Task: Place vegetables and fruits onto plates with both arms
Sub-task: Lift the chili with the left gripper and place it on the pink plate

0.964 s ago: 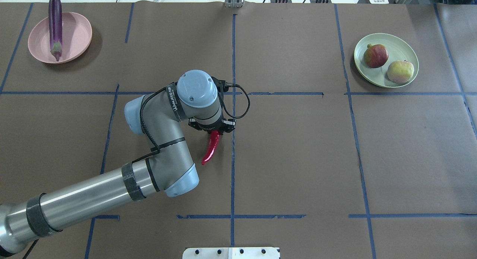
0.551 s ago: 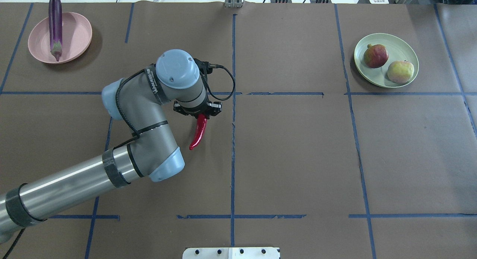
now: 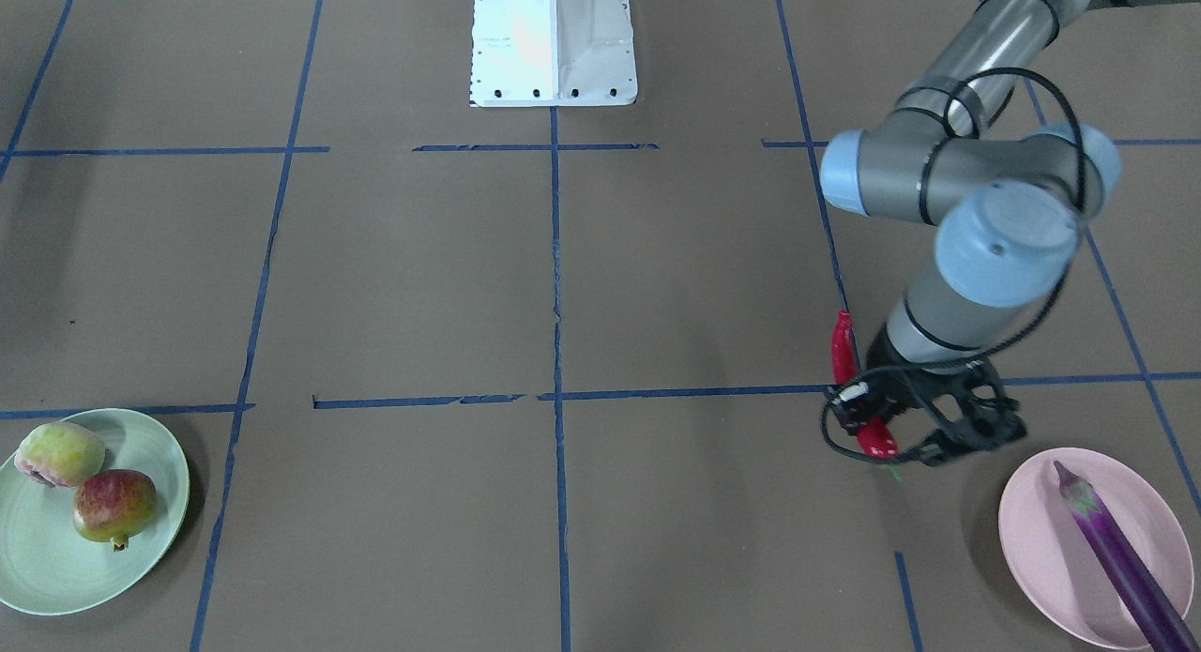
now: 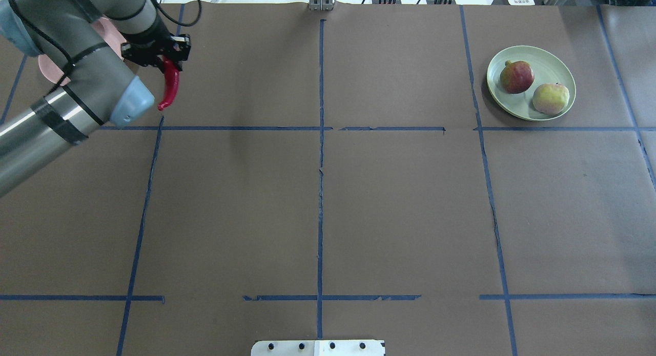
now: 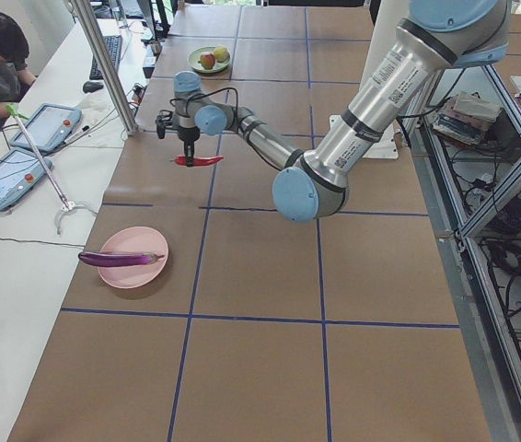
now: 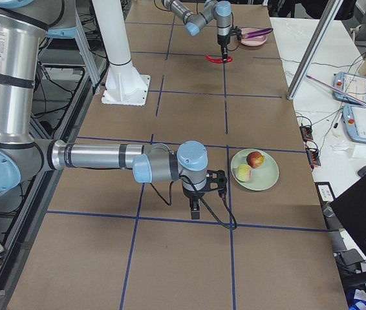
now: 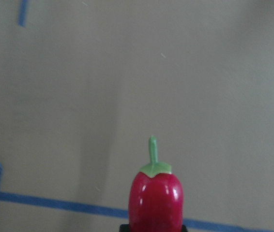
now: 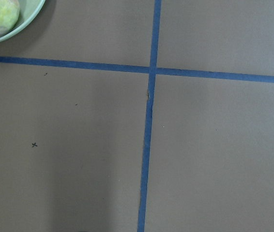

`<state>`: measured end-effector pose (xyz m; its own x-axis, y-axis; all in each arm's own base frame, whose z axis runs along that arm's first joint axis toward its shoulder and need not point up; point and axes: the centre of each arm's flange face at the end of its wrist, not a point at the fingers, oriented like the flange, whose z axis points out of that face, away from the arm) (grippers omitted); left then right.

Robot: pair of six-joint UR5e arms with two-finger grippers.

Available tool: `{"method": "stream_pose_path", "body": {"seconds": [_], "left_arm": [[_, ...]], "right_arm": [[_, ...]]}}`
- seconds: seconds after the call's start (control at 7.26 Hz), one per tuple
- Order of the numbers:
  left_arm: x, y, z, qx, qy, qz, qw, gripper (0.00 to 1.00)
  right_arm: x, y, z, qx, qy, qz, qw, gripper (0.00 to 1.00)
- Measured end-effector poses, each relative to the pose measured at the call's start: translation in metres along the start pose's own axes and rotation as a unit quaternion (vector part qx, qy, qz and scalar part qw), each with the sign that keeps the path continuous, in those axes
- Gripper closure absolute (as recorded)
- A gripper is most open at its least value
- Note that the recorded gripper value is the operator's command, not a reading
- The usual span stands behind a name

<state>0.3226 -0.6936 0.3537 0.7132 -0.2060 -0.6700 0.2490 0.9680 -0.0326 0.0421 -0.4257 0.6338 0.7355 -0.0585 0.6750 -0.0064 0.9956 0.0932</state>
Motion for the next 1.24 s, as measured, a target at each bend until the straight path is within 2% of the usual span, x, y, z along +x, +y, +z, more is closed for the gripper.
{"method": "stream_pose_path", "body": {"seconds": [0.28,0.41,0.69,0.96,1.1,1.24], "left_arm": [[-0.084,-0.079,0.038,-0.011,-0.041,0.007,0.9991,0.89],[-0.114,-0.102,0.063,-0.007,-0.056,0.012,0.9983,0.68],[-0.144,-0.13,0.093,0.004,-0.099,0.033,0.9945,0.0],[-0.152,-0.137,0.096,0.004,-0.109,0.062,0.992,0.0],[-0.153,-0.143,0.085,0.006,-0.098,0.074,0.9924,0.0],[-0.163,-0.148,0.066,0.0,-0.068,0.086,0.9939,0.0]], "right_arm": [[0.001,0.001,0.002,-0.001,0.0,-0.001,1.0,0.0],[0.003,0.0,0.003,-0.002,0.0,-0.002,1.0,0.0],[0.005,-0.001,0.006,-0.004,0.001,-0.003,1.0,0.0],[0.005,-0.002,0.006,-0.004,0.001,-0.003,1.0,0.0],[0.005,-0.002,0.006,-0.004,0.001,-0.003,1.0,0.0],[0.005,-0.002,0.006,-0.004,0.001,-0.003,1.0,0.0]]}}
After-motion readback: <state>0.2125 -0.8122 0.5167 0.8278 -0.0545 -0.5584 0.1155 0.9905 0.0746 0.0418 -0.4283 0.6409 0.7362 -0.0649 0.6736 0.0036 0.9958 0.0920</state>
